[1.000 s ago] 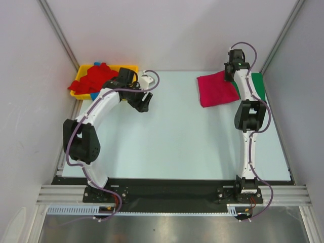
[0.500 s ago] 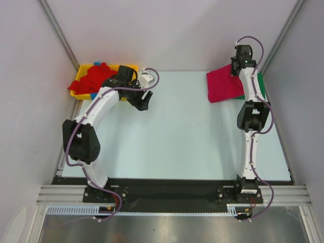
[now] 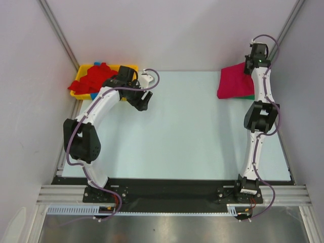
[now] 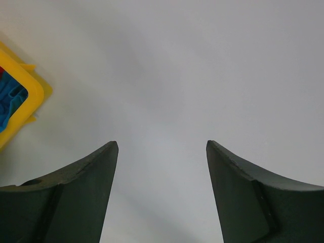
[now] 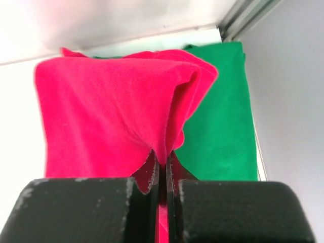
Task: Fold and stack the t-shirts
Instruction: Neatly place the folded tshirt to the corner
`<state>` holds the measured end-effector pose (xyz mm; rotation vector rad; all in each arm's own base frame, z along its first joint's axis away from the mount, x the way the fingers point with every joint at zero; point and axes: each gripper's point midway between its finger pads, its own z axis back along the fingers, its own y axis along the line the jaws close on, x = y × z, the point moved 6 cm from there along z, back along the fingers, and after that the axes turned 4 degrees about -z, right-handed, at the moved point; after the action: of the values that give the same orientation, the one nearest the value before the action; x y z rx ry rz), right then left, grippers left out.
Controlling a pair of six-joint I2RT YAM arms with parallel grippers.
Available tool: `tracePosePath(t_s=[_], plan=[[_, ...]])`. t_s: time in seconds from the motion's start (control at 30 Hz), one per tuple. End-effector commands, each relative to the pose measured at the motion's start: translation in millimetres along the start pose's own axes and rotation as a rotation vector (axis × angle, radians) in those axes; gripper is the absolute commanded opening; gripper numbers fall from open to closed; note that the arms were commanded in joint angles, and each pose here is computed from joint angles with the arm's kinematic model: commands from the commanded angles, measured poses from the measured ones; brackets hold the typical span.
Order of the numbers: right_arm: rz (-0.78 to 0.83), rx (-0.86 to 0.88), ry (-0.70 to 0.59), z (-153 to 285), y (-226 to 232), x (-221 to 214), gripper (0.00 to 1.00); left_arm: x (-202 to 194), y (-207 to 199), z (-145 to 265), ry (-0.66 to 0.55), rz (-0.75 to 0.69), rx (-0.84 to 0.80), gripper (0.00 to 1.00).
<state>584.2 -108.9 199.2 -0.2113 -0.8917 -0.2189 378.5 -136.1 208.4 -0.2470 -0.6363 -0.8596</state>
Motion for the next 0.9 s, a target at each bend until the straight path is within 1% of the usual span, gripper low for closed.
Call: tracePosePath(t_s=[0.0,0.27,0.5,0.67,0.8,0.87], plan=[[-0.015,0.019,-0.232,66.4,-4.5,73.5,0.00,5.9,7.4,2.2,-0.018,-0.036,0.032,0.76],[-0.021,0.050,-0.295,90.7,0.7,92.7,0.00,0.7,7.3,-0.1,-0.003,-0.041,0.036,0.77],[-0.035,0.023,-0.269,89.9,-21.7,88.0,0.00,-0.7,9.4,-0.6,0.002,-0.045,0.048,0.77],[-0.008,0.080,-0.225,65.0,-24.1,71.9,0.00,0.8,9.7,-0.8,0.000,-0.047,0.050,0.77],[0.008,0.072,-0.197,36.1,-42.4,57.5,0.00,-2.6,9.0,-0.1,0.017,-0.044,0.051,0.77],[0.004,0.062,-0.204,24.4,-48.7,54.8,0.00,-3.5,8.7,0.9,0.022,-0.043,0.054,0.77]])
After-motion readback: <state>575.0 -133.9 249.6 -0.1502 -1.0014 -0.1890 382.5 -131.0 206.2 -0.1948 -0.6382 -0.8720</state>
